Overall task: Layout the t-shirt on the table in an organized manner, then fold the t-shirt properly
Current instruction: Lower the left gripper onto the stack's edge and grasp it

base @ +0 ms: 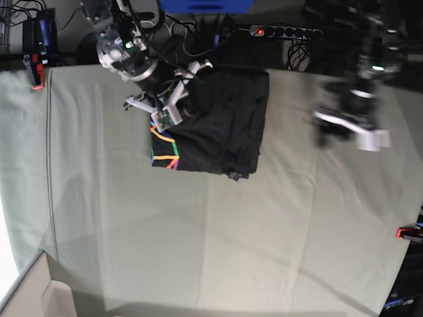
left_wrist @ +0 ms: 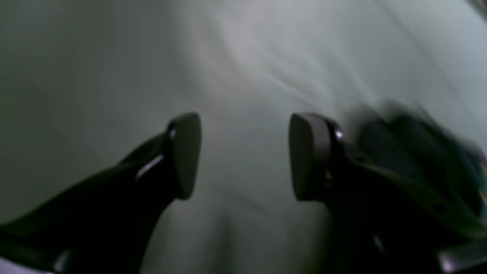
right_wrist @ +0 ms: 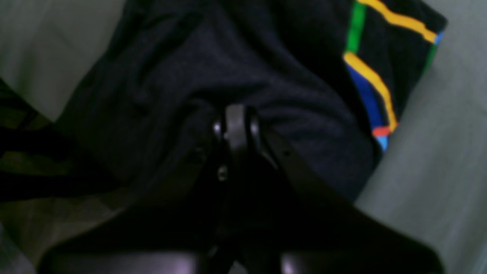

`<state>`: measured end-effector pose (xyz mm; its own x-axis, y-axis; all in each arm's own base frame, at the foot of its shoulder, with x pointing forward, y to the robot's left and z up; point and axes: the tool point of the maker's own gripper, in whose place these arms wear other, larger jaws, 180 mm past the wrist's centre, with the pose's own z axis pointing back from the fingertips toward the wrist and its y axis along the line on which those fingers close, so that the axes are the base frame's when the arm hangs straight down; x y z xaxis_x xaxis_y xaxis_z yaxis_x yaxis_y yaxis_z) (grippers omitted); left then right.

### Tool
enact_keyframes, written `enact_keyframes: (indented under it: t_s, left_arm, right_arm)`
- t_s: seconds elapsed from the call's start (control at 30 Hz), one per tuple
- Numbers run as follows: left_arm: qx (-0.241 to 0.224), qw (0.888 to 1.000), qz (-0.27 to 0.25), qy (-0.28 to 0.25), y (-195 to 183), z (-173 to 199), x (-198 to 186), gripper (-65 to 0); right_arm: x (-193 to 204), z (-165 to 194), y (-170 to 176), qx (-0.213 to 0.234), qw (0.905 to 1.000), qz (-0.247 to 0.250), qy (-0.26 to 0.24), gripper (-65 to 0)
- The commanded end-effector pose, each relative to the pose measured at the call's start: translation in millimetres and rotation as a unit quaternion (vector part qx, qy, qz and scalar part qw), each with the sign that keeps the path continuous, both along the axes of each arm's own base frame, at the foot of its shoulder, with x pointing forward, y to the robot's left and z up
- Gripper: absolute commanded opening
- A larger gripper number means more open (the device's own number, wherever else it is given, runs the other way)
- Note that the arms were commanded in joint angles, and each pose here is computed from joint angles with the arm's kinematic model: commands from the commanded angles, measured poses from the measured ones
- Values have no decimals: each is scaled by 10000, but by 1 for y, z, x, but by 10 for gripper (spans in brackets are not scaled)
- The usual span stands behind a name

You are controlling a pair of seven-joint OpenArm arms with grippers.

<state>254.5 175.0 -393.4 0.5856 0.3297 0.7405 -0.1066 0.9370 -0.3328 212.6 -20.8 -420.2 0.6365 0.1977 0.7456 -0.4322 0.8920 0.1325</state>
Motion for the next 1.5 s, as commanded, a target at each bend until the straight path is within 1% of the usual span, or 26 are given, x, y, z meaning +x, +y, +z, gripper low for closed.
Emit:
enact_keyframes:
  t_s: [0.0,0.07,0.13,0.17,0.27,0.4,0.57,0.63,0.73,0.83,0.97,1.07,1.17,1.2,1.37,1.47]
  left_arm:
    - [-23,9996,-215,-204,-15,10,4,-288]
    - [-199,9980,-596,-53,-50,0,-5,-288]
    - [-410,9950,-910,-20,-83,-2,-8,-288]
    - [-467,9943,-952,69,-89,-7,-12,-288]
    - [-525,9938,-924,323,-93,-23,-23,-290]
    - [-595,9933,-894,421,-97,-28,-29,-293]
    - [-582,9929,-889,536,-96,-34,-38,-294]
    - [-605,9920,-967,546,-101,-34,-39,-296]
    - [-668,9892,-1171,583,-116,-35,-44,-339]
    - [-672,9872,-1285,663,-124,-42,-45,-391]
    - [-662,9853,-1368,782,-128,-51,-49,-438]
    - [-663,9863,-1332,715,-126,-47,-48,-518]
    - [-518,9886,-1299,551,-109,-37,-38,-629]
    - [-507,9892,-1285,482,-108,-32,-35,-650]
    - [-382,9934,-1054,250,-86,-17,-21,-650]
    - [-345,9939,-1013,248,-82,-18,-20,-650]
  right_arm:
    - [9,10,0,86,9997,-11,-219,-650]
    - [11,10,-4,38,9997,-8,-239,-650]
    - [17,10,-24,-122,9994,-160,-286,-650]
    - [20,11,-32,-175,9990,-252,-311,-650]
    - [25,11,-53,-304,9978,-475,-348,-650]
    - [32,13,-77,-417,9953,-779,-399,-650]
    - [33,13,-81,-446,9948,-825,-401,-650]
    - [33,13,-80,-432,9948,-831,-400,-650]
    - [32,12,-79,-416,9950,-824,-381,-650]
    - [32,12,-78,-410,9951,-810,-378,-650]
    - [32,12,-79,-417,9949,-830,-382,-650]
    - [30,11,-80,-440,9950,-820,-361,-650]
    - [29,10,-81,-444,9950,-826,-347,-650]
    - [29,10,-81,-445,9950,-826,-339,-650]
    - [28,10,-80,-432,9950,-832,-330,-650]
    - [28,10,-80,-432,9950,-832,-330,-650]
